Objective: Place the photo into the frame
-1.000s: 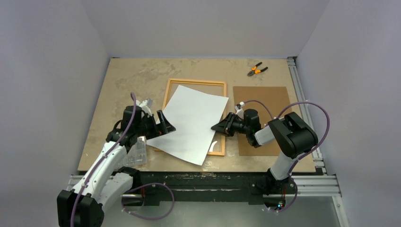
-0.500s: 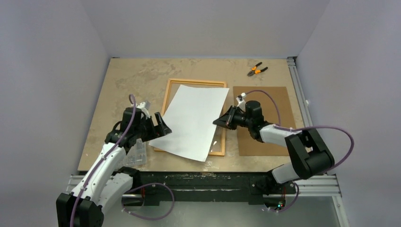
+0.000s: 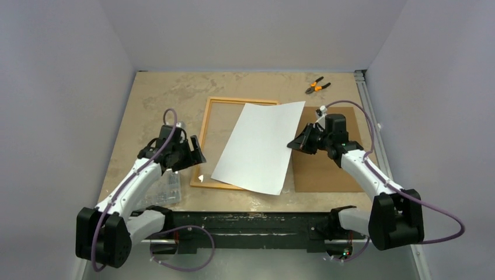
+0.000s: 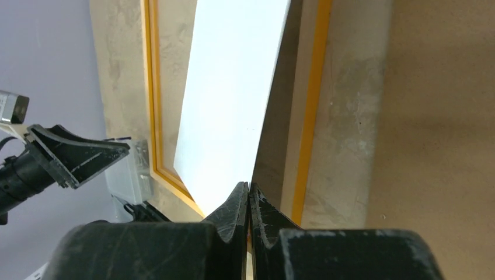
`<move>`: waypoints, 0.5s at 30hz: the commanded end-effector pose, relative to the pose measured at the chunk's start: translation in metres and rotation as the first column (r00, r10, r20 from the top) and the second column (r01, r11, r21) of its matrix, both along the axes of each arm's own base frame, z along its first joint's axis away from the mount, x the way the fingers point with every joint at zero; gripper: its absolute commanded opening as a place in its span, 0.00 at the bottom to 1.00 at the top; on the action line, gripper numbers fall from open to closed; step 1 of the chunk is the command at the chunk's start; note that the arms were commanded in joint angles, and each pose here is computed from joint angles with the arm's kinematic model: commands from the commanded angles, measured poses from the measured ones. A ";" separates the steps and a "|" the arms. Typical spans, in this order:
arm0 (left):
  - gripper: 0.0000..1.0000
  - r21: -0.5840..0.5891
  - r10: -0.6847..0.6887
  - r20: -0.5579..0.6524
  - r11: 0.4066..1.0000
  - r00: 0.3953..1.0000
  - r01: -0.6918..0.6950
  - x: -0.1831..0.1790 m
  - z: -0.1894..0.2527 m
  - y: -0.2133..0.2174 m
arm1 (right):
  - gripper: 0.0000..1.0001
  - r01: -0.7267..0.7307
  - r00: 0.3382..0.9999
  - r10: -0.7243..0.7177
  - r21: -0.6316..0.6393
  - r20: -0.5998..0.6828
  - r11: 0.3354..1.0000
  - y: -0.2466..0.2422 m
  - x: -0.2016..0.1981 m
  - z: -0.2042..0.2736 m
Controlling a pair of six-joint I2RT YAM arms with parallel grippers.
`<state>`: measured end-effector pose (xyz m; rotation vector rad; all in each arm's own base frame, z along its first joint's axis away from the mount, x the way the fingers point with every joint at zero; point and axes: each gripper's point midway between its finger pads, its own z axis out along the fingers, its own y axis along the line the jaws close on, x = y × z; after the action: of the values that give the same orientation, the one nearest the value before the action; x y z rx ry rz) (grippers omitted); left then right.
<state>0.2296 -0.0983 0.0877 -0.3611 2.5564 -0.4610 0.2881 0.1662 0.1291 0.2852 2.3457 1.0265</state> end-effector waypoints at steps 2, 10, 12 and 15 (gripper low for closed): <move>0.74 0.164 0.030 -0.006 0.986 1.000 -0.028 0.027 -0.003 0.019 | 0.00 -0.063 0.998 0.064 -0.044 0.018 0.997 -0.005 -0.007 0.024; 0.66 0.244 0.003 -0.104 0.969 0.995 0.022 0.039 -0.038 0.012 | 0.00 -0.086 0.995 0.086 0.003 0.051 0.996 0.001 -0.008 0.058; 0.62 0.247 -0.018 -0.118 0.968 0.993 0.047 0.040 -0.045 0.006 | 0.00 -0.092 0.994 0.091 0.014 0.062 0.996 0.003 -0.009 0.067; 0.53 0.254 -0.052 -0.132 0.963 0.990 0.085 0.040 -0.052 -0.005 | 0.00 -0.101 0.992 0.099 0.023 0.081 0.995 0.004 -0.009 0.080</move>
<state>0.2490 -0.0896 0.0283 -0.2919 2.7724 -0.1188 0.2793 0.1659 0.1731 0.2041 2.3652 1.0498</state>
